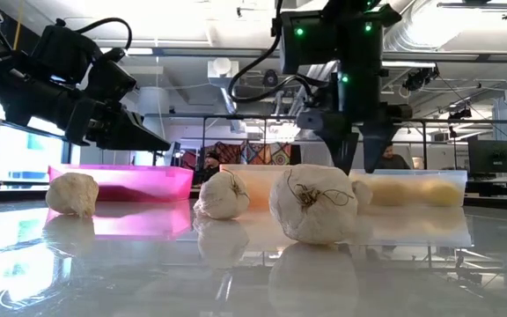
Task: Sort produce into baskets
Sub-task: Put the white garlic into the orange bin
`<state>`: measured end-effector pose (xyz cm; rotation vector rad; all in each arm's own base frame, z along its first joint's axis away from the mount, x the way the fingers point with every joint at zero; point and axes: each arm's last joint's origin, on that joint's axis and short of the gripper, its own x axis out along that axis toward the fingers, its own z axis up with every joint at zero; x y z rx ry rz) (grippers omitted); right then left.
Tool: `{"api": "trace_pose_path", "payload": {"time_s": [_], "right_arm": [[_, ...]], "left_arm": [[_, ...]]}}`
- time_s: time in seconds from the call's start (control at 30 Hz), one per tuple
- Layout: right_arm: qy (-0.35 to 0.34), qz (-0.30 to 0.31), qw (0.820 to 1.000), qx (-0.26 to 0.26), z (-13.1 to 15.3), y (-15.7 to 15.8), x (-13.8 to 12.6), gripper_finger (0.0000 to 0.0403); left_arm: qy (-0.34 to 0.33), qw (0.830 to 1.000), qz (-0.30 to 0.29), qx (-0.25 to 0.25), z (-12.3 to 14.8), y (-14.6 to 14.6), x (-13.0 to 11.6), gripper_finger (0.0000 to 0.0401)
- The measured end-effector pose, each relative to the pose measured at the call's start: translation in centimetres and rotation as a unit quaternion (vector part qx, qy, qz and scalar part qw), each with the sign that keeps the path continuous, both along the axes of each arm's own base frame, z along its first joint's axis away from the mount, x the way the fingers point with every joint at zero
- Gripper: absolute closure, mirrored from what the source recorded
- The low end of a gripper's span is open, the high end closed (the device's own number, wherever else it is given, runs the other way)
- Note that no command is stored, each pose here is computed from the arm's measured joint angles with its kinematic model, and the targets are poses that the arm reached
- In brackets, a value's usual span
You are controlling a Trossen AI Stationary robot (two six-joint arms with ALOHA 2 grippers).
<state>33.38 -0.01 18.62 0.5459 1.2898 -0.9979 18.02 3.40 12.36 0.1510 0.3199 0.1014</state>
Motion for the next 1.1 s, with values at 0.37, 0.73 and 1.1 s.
{"api": "trace_pose_path", "payload": {"time_s": [0.37,0.73,1.1], "right_arm": [[0.017,-0.070,0.997,0.037,-1.6,-0.3,-1.2,0.0140],[0.022,-0.040,0.995,0.085,-4.1,0.0,-2.3,0.0140],[0.046,0.126,0.985,0.111,-3.0,0.2,-1.8,0.0236]], "left_arm": [[0.000,1.000,0.001,-0.003,0.0,0.0,0.0,0.0391],[-0.012,1.000,0.000,0.002,0.2,0.0,0.1,0.0391],[-0.015,1.000,0.001,0.000,0.4,0.0,0.2,0.0391]]}}
